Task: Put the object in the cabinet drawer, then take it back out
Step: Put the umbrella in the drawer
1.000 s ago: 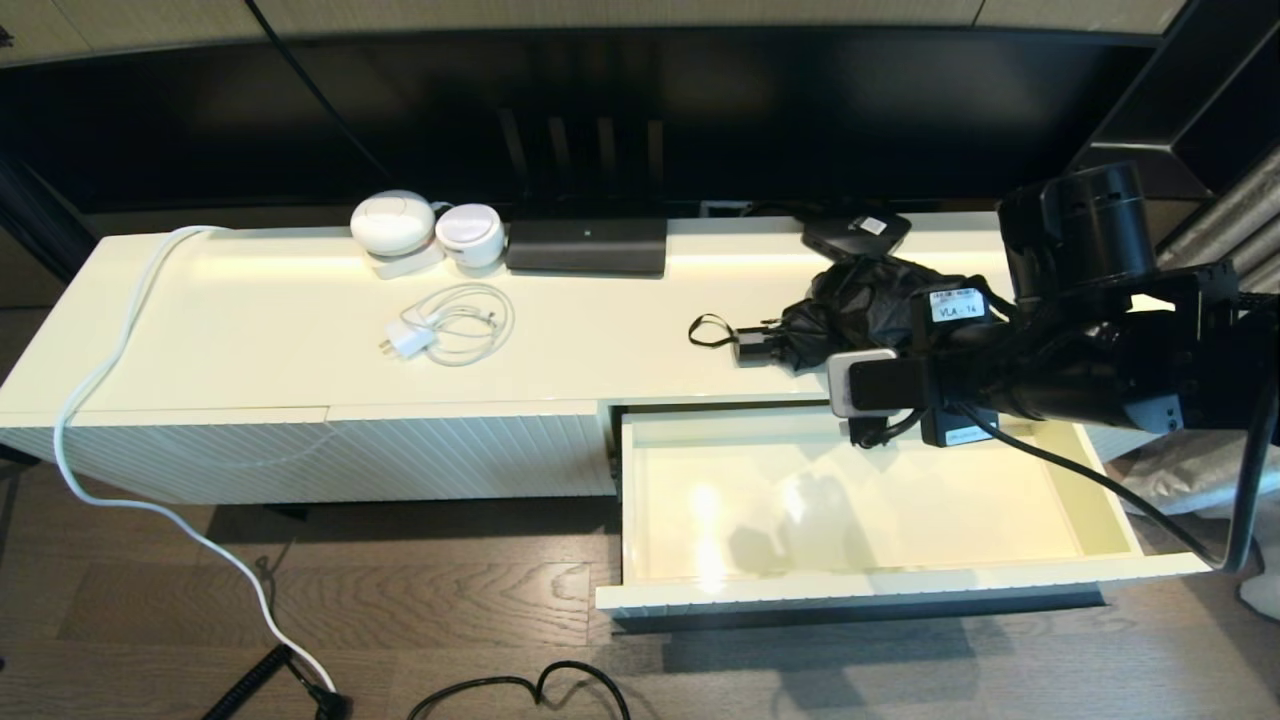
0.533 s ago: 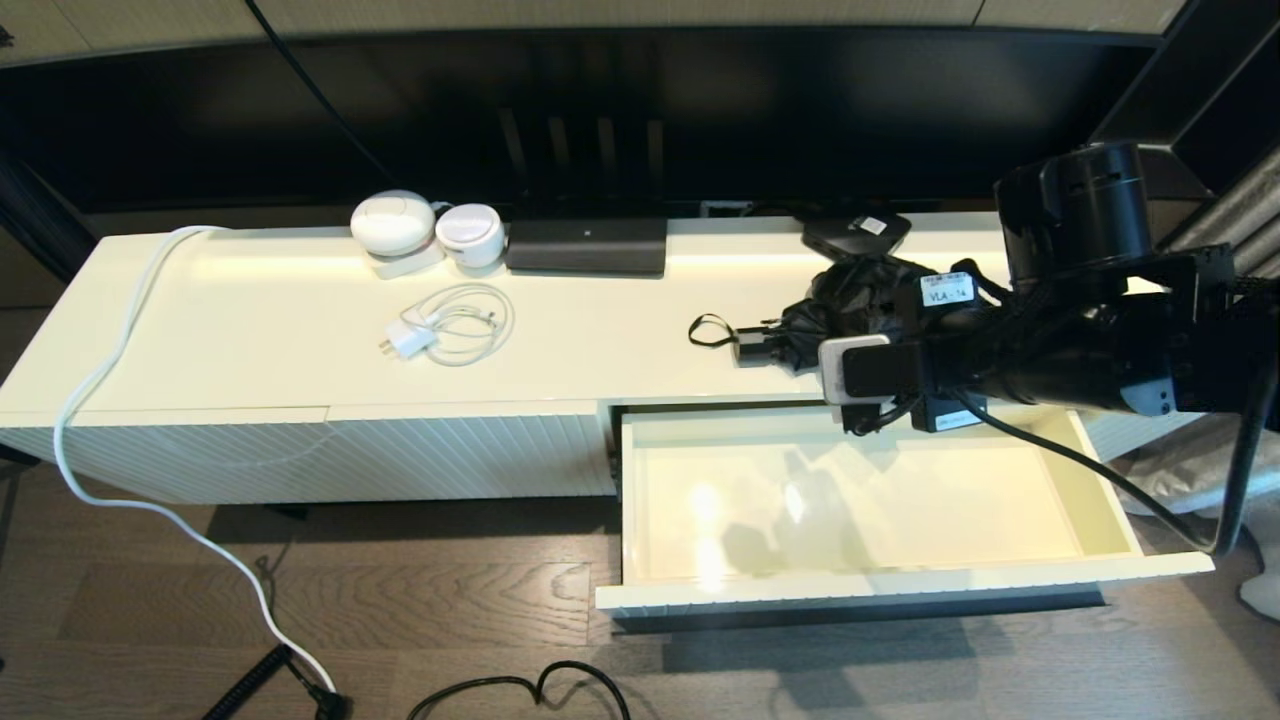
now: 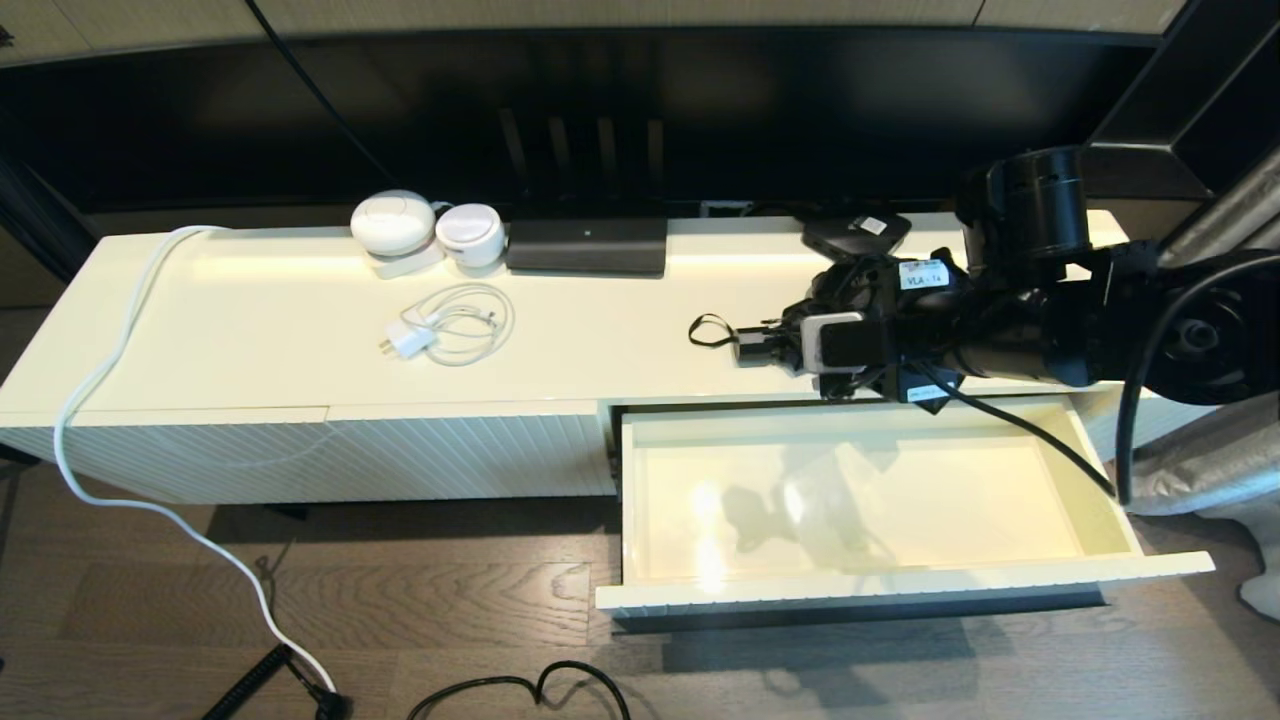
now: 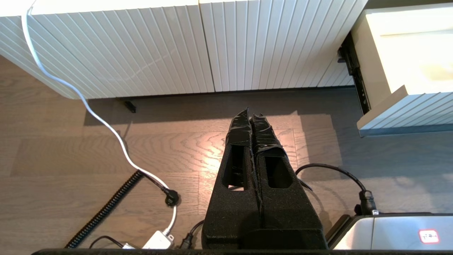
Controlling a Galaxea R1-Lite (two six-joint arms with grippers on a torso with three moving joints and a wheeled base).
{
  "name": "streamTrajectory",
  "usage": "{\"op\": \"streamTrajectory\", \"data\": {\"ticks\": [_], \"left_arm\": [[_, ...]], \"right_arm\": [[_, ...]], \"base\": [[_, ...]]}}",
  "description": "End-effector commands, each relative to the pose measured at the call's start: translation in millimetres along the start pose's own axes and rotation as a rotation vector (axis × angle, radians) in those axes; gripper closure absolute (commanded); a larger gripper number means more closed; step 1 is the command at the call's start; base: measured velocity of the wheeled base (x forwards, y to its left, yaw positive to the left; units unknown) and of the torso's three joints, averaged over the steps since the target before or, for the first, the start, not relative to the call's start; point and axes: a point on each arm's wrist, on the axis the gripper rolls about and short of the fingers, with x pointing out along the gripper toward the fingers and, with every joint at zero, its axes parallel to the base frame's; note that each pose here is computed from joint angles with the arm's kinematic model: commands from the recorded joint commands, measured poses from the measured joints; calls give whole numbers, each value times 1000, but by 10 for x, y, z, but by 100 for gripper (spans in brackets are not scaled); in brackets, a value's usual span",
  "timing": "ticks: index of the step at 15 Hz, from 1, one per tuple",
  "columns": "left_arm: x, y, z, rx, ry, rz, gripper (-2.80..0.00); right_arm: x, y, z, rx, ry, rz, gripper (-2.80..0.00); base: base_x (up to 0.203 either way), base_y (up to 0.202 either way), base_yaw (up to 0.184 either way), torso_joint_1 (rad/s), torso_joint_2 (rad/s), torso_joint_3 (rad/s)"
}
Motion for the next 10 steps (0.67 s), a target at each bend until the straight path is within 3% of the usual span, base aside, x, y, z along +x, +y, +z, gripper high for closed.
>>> {"op": "streamTrajectory", "data": {"ticks": [1,10], "left_arm": [[2,0,-4,1,3,-1,0],[2,0,-4,1,3,1,0]], "right_arm": [[163,29,-54,-1,26,19,-280],[577,13,-107,35,67,5,-280]], "base": [[0,0,0,0,0,0],[0,0,0,0,0,0]]}}
